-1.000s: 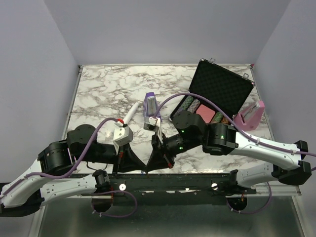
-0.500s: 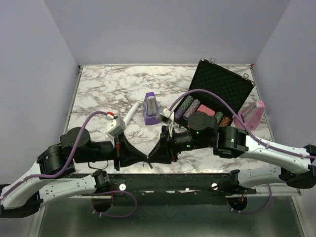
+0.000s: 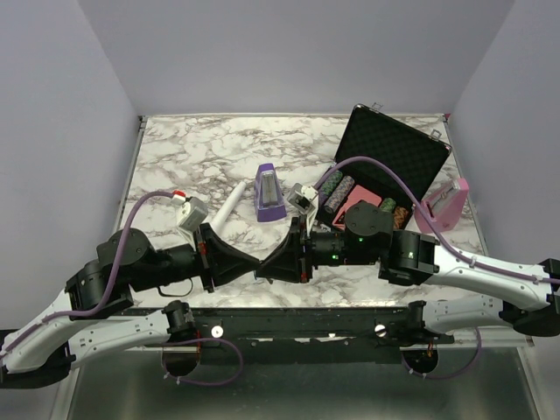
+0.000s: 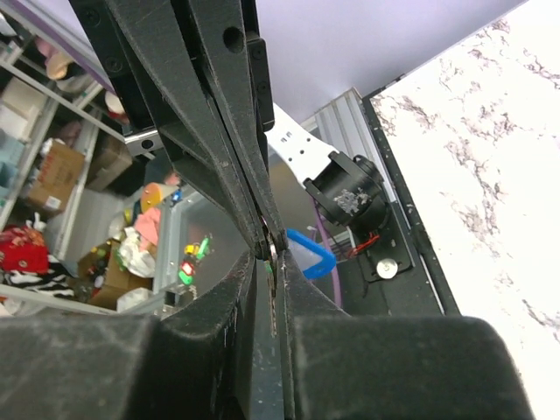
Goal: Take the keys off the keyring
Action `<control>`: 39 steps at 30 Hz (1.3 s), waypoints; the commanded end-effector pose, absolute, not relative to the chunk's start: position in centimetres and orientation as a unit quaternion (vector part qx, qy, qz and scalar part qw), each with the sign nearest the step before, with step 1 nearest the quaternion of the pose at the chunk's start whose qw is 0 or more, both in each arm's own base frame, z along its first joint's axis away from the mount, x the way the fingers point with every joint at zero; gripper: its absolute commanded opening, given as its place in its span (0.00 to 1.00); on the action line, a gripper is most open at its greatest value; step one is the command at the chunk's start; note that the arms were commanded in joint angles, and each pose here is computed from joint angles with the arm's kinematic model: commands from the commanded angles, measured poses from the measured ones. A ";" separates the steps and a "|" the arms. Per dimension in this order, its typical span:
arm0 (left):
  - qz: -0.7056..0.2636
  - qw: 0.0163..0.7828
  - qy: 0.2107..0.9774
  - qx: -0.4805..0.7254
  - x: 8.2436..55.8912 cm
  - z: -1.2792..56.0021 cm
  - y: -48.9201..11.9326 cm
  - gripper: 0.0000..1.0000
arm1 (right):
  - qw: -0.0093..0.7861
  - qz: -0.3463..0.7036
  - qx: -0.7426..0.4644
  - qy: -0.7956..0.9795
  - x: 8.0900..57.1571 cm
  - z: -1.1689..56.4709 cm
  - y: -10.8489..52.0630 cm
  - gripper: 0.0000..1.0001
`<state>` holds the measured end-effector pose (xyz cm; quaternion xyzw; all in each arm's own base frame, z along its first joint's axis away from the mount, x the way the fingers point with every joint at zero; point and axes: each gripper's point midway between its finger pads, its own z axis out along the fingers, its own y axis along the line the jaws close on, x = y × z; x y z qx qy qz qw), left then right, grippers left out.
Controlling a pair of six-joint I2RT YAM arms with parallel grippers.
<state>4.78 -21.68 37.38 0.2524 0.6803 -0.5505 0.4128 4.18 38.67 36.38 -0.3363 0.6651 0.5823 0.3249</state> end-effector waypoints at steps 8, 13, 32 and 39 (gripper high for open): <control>-0.558 0.439 0.672 0.211 5.7 38.6 -21.0 0.00 | 0.349 0.608 -0.320 0.638 4.5 38.6 39.4 0.19; -0.564 0.438 0.669 0.207 5.6 38.8 -20.9 0.00 | 0.357 0.616 -0.319 0.625 4.4 39.5 39.2 0.20; -0.545 0.470 0.665 0.201 5.2 41.0 -17.2 0.93 | 0.330 0.576 -0.372 0.649 3.8 38.0 39.3 0.01; -0.518 0.485 0.669 0.222 5.0 40.4 -15.7 0.70 | 0.284 0.548 -0.421 0.665 2.9 36.6 40.0 0.01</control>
